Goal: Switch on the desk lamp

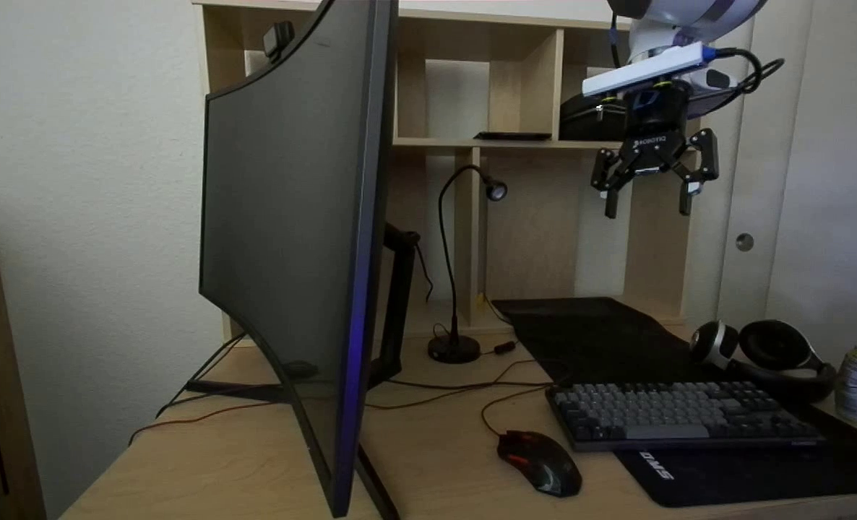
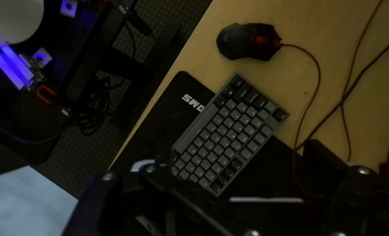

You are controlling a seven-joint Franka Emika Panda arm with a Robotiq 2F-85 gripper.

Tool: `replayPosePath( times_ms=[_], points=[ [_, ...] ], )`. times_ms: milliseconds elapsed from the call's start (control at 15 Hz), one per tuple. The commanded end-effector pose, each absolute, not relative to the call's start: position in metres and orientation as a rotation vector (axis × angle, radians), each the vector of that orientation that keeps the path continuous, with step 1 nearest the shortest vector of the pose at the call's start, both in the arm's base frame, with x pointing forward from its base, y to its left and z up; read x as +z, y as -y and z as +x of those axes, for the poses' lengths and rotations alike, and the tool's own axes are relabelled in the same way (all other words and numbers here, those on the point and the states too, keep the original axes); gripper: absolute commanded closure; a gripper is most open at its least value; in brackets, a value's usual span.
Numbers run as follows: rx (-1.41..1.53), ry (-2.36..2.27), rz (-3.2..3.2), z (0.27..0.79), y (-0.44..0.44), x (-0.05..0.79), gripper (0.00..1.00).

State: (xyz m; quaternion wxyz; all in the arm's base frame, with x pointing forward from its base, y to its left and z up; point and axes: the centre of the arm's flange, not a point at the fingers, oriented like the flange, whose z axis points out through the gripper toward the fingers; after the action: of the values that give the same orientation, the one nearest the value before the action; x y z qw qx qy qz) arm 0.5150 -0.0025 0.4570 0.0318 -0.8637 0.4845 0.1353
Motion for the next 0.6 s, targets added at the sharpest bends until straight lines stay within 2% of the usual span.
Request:
replayPosePath(
  times_ms=[0,133,200,533],
  points=[
    [0.501,-1.66,-2.436,0.546,0.017,0.445,0.0],
    [0.539,-1.713,-2.316,0.556,0.02,0.442,0.0],
    [0.51,-1.671,-2.412,0.533,0.017,0.446,0.0],
    [0.566,-1.749,-2.375,0.555,0.016,0.427,0.0]
  ],
)
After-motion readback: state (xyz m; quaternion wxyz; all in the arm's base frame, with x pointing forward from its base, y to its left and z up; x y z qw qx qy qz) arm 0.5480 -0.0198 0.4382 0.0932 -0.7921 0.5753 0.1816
